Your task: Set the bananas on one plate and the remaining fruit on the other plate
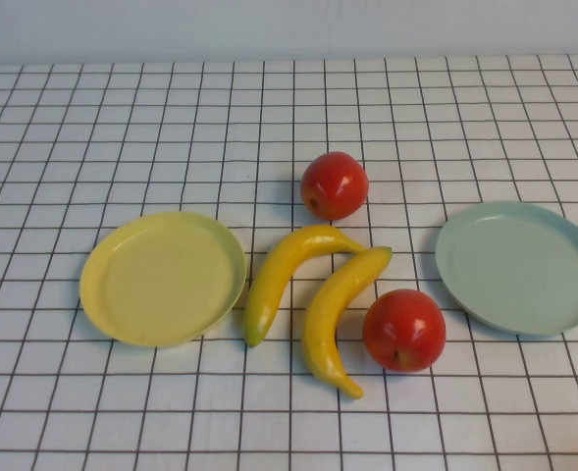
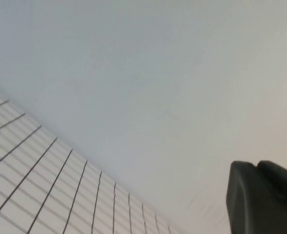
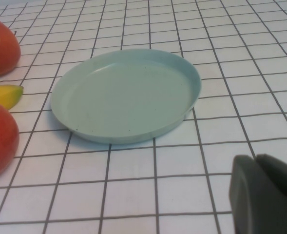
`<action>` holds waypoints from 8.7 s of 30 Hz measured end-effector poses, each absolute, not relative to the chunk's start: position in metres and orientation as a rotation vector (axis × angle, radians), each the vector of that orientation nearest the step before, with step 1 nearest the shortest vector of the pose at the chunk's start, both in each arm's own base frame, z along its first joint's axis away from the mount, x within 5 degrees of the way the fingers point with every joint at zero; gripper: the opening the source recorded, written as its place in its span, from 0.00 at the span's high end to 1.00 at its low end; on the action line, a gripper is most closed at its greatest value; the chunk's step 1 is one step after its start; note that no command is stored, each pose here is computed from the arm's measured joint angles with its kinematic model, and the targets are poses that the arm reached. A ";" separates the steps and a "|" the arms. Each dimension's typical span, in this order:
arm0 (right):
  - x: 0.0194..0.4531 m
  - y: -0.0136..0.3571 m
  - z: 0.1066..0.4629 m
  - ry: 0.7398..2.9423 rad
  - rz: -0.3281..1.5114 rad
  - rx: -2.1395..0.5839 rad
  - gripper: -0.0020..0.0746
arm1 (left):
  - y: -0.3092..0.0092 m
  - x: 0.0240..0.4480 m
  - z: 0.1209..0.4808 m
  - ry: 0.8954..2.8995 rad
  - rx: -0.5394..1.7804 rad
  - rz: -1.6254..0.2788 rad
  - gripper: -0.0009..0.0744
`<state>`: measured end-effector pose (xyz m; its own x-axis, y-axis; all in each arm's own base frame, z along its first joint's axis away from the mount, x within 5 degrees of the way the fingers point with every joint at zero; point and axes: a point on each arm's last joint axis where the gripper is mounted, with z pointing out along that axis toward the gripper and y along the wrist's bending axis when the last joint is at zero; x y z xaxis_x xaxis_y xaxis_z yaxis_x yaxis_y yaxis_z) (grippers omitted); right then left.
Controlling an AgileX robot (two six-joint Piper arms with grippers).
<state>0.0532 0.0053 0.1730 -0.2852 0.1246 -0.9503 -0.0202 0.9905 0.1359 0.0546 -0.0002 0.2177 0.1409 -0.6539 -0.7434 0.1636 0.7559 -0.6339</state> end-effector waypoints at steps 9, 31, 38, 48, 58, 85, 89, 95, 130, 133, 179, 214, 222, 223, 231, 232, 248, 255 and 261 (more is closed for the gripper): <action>0.053 0.005 0.173 1.855 0.141 0.076 0.99 | 0.000 0.054 0.223 1.249 -0.515 -0.711 0.99; 0.053 0.005 0.173 1.855 0.141 0.076 0.99 | -0.051 0.157 0.305 2.143 0.496 -0.379 0.99; 0.053 0.005 0.173 1.855 0.141 0.076 0.99 | -0.102 0.198 0.297 2.108 0.837 -0.328 0.76; 0.053 0.005 0.173 1.855 0.141 0.076 0.99 | -0.214 0.238 0.280 2.143 1.107 -0.429 0.10; 0.053 0.005 0.173 1.855 0.141 0.076 0.99 | -0.306 0.254 0.250 2.146 1.356 -0.471 0.10; 0.053 0.005 0.173 1.855 0.141 0.076 0.99 | -0.338 0.267 0.214 2.199 1.455 -0.412 0.19; 0.053 0.005 0.173 1.855 0.141 0.076 0.99 | -0.339 0.269 0.219 2.217 1.436 -0.416 0.22; 0.053 0.005 0.173 1.855 0.141 0.076 0.99 | -0.331 0.267 0.255 2.119 1.401 -0.395 0.22; 0.053 0.005 0.173 1.855 0.141 0.076 0.99 | -0.126 0.372 0.229 2.646 0.642 -0.093 0.22; 0.053 0.005 0.173 1.855 0.141 0.076 0.99 | -0.126 0.372 0.228 2.648 0.643 -0.088 0.21; 0.053 0.005 0.173 1.855 0.141 0.076 0.99 | -0.270 0.421 0.246 2.143 1.136 -0.369 0.10; 0.053 0.005 0.173 1.855 0.141 0.076 0.99 | -0.279 0.437 0.204 2.159 1.073 -0.396 0.20; 0.053 0.005 0.173 1.855 0.141 0.076 0.99 | -0.276 0.433 0.214 2.161 1.116 -0.370 0.20; 0.053 0.005 0.173 1.855 0.141 0.076 0.99 | -0.274 0.431 0.218 2.159 1.133 -0.357 0.20; 0.053 0.005 0.173 1.855 0.141 0.076 0.99 | -0.239 0.402 0.302 2.160 1.183 -0.244 0.20; 0.053 0.005 0.173 1.855 0.141 0.076 0.99 | -0.230 0.398 0.309 2.204 1.174 -0.239 0.20; 0.053 0.005 0.173 1.855 0.142 0.074 0.99 | -0.119 0.424 0.287 2.644 0.899 -0.304 0.20; 0.053 0.005 0.173 1.855 0.141 0.076 0.99 | -0.125 0.433 0.257 2.703 0.884 -0.401 0.11; 0.053 0.005 0.173 1.855 0.142 0.074 0.99 | -0.128 0.433 0.256 2.696 0.883 -0.445 0.10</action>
